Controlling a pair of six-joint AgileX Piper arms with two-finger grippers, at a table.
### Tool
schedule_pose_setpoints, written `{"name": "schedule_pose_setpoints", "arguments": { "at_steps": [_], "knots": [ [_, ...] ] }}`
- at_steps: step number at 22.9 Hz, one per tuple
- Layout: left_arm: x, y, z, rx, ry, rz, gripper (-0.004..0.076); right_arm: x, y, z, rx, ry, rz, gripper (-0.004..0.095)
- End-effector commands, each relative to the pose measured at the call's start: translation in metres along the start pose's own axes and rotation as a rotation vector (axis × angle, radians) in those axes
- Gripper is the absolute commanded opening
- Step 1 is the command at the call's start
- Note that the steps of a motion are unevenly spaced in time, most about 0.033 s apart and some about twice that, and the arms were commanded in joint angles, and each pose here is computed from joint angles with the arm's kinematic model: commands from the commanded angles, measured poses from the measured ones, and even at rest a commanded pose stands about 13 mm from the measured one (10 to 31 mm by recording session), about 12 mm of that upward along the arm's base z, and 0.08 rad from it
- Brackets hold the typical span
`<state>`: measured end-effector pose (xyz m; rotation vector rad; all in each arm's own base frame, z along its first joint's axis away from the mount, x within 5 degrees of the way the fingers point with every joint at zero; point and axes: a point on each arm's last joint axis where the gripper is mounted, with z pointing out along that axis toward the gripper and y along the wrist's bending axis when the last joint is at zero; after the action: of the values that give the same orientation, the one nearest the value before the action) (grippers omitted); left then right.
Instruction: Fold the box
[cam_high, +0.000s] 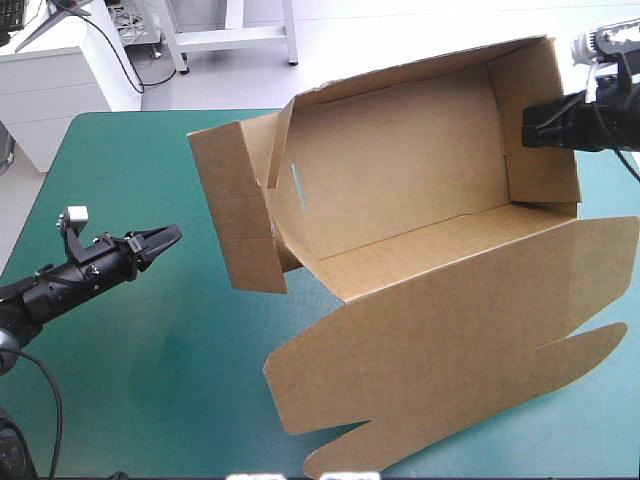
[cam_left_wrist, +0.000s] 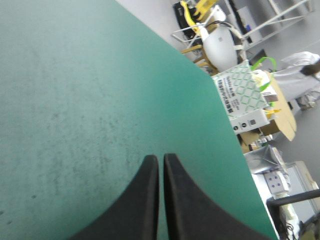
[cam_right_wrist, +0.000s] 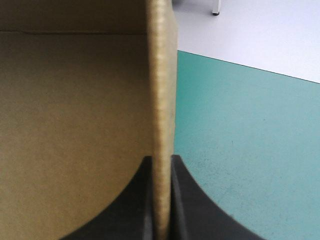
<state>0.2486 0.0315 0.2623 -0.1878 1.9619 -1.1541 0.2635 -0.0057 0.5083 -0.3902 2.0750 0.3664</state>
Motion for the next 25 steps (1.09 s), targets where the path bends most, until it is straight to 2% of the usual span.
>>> {"name": "schedule_pose_setpoints", "arguments": {
  "at_steps": [1,4,5,8,10,16,21,25],
  "knots": [
    [-0.014,-0.038,0.003,0.229,-0.015,0.057,0.0088,-0.008,0.025,-0.014,-0.059,-0.054,-0.040,-0.0019],
    [-0.017,-0.053,0.012,0.270,0.026,0.072,0.0253,-0.008,0.030,-0.012,-0.078,-0.051,-0.052,-0.0019],
    [-0.017,-0.058,0.016,0.288,0.042,0.085,0.0349,-0.008,0.030,-0.012,-0.082,-0.051,-0.048,-0.0019],
    [-0.015,-0.071,0.025,0.329,0.085,0.108,0.0554,-0.008,0.031,-0.011,-0.088,-0.049,-0.047,-0.0019],
    [-0.012,-0.080,0.030,0.355,0.108,0.124,0.0631,-0.008,0.031,-0.011,-0.088,-0.049,-0.044,-0.0019],
    [-0.009,-0.113,0.030,0.431,0.132,0.197,0.0641,-0.010,0.030,-0.010,-0.067,-0.063,-0.039,-0.0017],
    [-0.008,-0.136,0.015,0.465,0.085,0.257,0.0640,-0.013,0.027,-0.010,-0.041,-0.102,-0.014,-0.0011],
    [-0.009,-0.149,0.006,0.482,0.068,0.283,0.0641,-0.015,0.035,-0.001,0.025,-0.081,-0.052,0.0005]
  ]
}}
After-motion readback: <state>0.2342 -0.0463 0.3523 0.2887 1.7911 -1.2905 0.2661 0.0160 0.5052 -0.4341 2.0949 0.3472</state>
